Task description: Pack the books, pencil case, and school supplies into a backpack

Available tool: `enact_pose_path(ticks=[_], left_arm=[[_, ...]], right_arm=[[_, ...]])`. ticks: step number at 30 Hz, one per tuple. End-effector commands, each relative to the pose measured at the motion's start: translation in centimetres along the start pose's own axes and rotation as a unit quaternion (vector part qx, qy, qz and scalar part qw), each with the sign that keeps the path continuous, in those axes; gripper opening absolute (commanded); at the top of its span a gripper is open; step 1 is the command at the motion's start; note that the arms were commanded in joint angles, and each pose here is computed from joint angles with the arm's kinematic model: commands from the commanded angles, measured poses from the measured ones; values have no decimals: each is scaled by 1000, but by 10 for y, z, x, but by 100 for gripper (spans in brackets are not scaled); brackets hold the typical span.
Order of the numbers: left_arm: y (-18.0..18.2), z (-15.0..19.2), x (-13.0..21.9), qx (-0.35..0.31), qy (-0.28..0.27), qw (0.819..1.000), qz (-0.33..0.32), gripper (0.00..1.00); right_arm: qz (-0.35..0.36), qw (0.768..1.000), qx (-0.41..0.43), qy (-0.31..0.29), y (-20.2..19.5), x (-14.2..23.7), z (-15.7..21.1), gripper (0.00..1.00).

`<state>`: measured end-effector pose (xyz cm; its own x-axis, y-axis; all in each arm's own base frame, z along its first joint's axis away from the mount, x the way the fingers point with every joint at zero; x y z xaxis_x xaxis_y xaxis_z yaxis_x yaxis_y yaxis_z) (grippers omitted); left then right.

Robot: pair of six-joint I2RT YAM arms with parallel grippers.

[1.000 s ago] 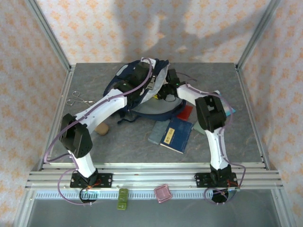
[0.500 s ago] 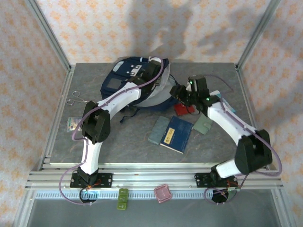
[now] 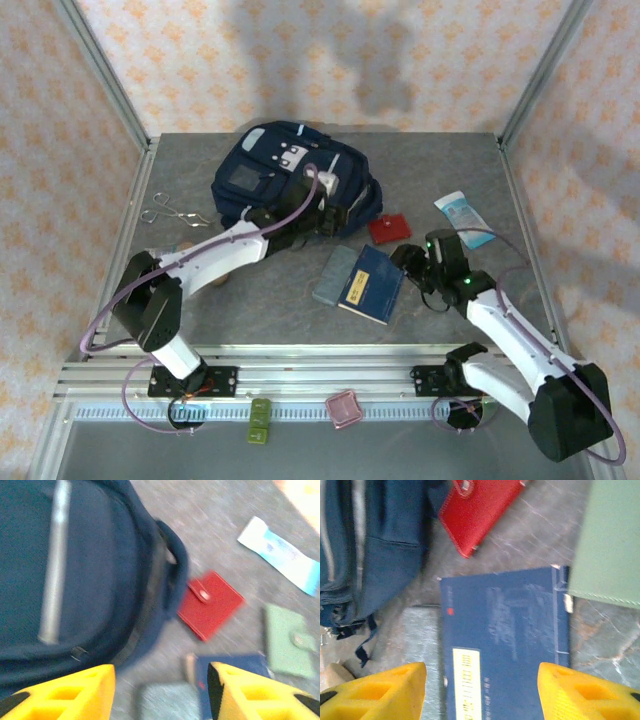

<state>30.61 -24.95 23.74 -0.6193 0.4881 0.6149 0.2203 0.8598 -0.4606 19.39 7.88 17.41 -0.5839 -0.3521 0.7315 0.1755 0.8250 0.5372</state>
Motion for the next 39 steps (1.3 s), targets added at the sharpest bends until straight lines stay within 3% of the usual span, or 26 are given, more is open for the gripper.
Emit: enact_pose_path(ticks=[1,6,11,15,22,26,30,34,39], left_arm=[[-10,29,-4,67,74,987,124,52],[-25,65,-17,88,143,965,202,54],[-34,90,-41,66,202,961,179,55],[-27,102,-59,49,227,965,123,56],[-4,103,-66,29,177,984,-7,56],[-3,99,-62,25,157,987,-13,56],[-3,107,-70,20,175,984,-16,54],[-7,119,-80,3,198,980,-29,47],[-3,128,-90,4,216,976,-42,27]], right_arm=[[16,999,-23,-17,-11,-7,3,60],[32,999,-34,-7,-23,-18,13,60],[32,999,-37,-3,-26,-23,16,60],[28,999,-41,0,-28,-26,18,60],[13,999,-45,12,-29,-31,23,60],[8,999,-43,27,-30,-38,25,61],[1,998,-44,35,-29,-44,26,60],[-3,998,-47,41,-30,-52,26,57],[-17,997,-53,55,-32,-63,30,54]])
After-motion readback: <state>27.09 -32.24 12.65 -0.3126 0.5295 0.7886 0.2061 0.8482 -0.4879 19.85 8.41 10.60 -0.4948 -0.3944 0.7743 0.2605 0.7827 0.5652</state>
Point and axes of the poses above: each hand's point on the last joint's axis, 136 mm out from that joint toward the fingers, its own x axis back along the fingers, its own y axis along the line the jaws close on, z = x × y, the point moved 10 cm from there along x, back along the fingers, and after that the axes turned 13 degrees about x, right-handed, at the moved point
